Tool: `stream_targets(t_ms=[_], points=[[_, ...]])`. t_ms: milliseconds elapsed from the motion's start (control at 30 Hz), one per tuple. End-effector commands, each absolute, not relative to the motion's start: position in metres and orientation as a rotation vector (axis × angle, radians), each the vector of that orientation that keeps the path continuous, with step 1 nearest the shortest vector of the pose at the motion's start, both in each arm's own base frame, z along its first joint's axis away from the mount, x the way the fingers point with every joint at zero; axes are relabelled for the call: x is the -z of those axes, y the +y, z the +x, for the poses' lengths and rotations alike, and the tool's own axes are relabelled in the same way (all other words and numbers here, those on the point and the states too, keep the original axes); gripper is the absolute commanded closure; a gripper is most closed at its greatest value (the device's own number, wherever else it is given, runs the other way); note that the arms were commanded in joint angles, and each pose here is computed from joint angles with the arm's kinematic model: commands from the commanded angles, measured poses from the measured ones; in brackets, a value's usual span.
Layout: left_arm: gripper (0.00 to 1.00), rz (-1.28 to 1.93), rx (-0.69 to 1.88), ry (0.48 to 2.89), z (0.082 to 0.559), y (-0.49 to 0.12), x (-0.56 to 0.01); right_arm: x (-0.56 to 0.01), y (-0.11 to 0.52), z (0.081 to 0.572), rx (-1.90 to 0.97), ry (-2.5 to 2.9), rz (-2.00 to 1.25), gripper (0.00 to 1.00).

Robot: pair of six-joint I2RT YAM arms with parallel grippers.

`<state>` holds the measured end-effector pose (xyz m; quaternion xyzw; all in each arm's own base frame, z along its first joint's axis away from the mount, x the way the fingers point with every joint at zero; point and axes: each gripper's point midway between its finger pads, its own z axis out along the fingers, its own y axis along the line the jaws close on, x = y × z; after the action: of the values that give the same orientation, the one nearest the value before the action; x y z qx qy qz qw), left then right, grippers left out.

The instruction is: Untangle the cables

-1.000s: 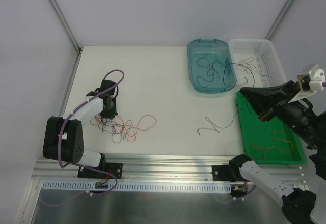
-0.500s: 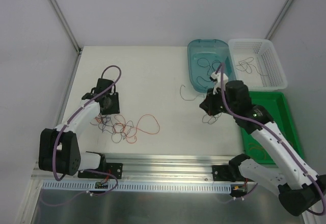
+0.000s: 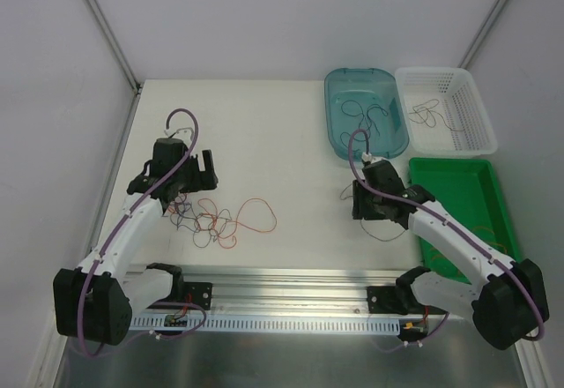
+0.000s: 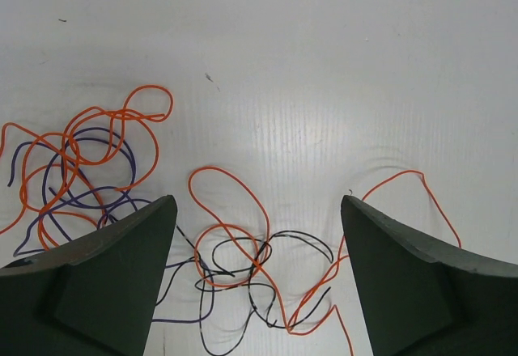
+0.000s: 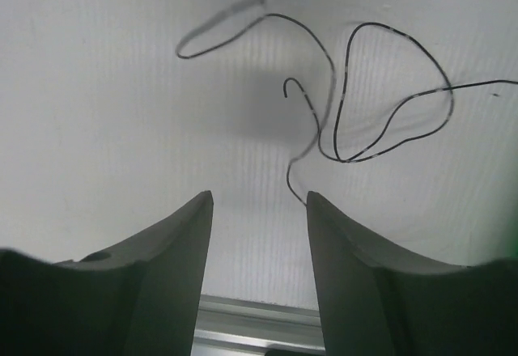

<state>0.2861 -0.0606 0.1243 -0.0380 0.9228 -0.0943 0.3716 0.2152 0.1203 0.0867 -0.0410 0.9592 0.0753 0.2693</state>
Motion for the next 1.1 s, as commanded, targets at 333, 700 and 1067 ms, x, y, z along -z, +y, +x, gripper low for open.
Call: stream_targets(t_ms=[333, 700, 1067], points=[[0.15, -0.045, 0.337, 2.318, 0.288, -0.073, -0.134, -0.074, 0.096, 0.232, 0.017, 2.569, 0.075, 0.07], [0.16, -0.036, 0.351, 2.322, 0.287, -0.076, -0.133, -0.04, 0.093, 0.249, 0.07, 2.653, 0.039, 0.12], [0.16, -0.028, 0.362, 2.327, 0.287, -0.077, -0.132, -0.014, 0.1, 0.253, 0.073, 2.728, -0.002, 0.51]])
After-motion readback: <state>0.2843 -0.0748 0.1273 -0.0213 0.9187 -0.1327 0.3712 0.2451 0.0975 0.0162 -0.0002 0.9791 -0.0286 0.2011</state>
